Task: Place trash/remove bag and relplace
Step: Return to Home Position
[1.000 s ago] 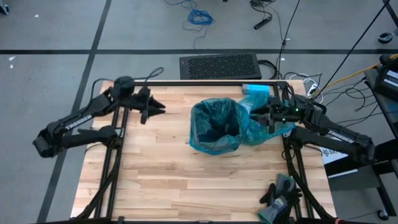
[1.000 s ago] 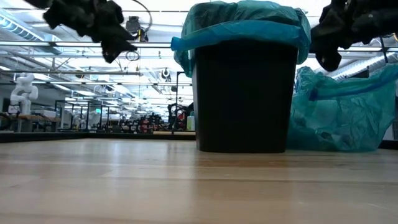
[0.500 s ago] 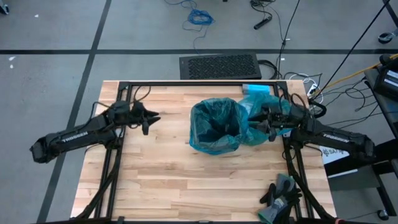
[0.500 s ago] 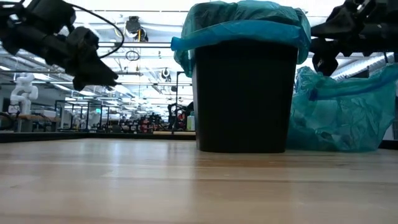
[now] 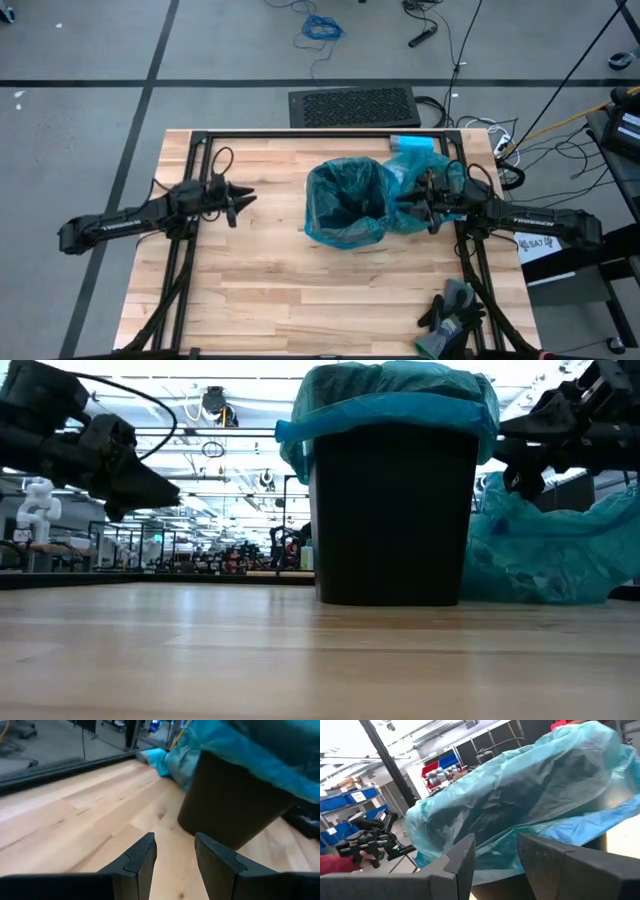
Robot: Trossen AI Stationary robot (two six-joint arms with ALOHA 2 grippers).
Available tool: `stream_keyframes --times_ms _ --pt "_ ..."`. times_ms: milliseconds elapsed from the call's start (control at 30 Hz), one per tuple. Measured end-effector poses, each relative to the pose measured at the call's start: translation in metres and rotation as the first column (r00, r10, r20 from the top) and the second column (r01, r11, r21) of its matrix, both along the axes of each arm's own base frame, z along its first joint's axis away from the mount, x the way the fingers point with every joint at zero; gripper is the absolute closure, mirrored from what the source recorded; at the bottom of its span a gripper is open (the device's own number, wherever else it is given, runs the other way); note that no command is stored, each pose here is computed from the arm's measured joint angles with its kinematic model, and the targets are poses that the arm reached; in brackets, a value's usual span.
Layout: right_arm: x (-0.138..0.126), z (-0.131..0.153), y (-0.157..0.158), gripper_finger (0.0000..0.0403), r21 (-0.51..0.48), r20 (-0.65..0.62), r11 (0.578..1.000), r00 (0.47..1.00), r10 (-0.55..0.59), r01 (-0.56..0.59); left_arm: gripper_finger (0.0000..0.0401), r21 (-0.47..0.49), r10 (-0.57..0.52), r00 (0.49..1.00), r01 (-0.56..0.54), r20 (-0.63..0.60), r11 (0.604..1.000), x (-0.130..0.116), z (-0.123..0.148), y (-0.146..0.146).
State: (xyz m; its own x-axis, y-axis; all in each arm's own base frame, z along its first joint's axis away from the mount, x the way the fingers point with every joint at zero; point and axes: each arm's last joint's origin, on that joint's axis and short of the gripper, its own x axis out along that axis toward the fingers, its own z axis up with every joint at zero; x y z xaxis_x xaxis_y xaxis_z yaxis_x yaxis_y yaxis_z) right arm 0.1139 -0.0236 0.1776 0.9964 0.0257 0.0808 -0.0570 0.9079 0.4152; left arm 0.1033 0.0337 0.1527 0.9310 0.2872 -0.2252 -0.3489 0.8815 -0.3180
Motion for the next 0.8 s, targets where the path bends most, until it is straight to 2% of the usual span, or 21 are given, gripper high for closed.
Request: stream_keyframes --times_ms 367,533,633,800 --pt "-0.01 0.001 0.0 0.0264 0.012 0.015 0.999 0.999 -0.034 0.033 0.026 0.114 -0.017 1.0 0.018 -0.008 0.993 0.001 0.001 -0.006" --pt "-0.02 0.0 0.0 0.0264 -0.006 0.024 0.998 0.997 -0.07 0.07 0.026 0.125 -0.024 1.0 0.024 0.003 0.992 0.0 0.002 -0.006" --pt "-0.021 -0.005 -0.001 0.0264 -0.002 -0.031 0.997 0.996 -0.081 0.081 0.026 0.127 -0.064 0.998 0.064 -0.005 0.99 0.0 0.001 -0.007" --pt "-0.02 -0.005 -0.001 0.0264 -0.091 -0.048 0.993 0.996 -0.075 0.071 0.026 0.157 -0.129 0.99 0.135 -0.049 0.978 0.002 -0.002 -0.011"
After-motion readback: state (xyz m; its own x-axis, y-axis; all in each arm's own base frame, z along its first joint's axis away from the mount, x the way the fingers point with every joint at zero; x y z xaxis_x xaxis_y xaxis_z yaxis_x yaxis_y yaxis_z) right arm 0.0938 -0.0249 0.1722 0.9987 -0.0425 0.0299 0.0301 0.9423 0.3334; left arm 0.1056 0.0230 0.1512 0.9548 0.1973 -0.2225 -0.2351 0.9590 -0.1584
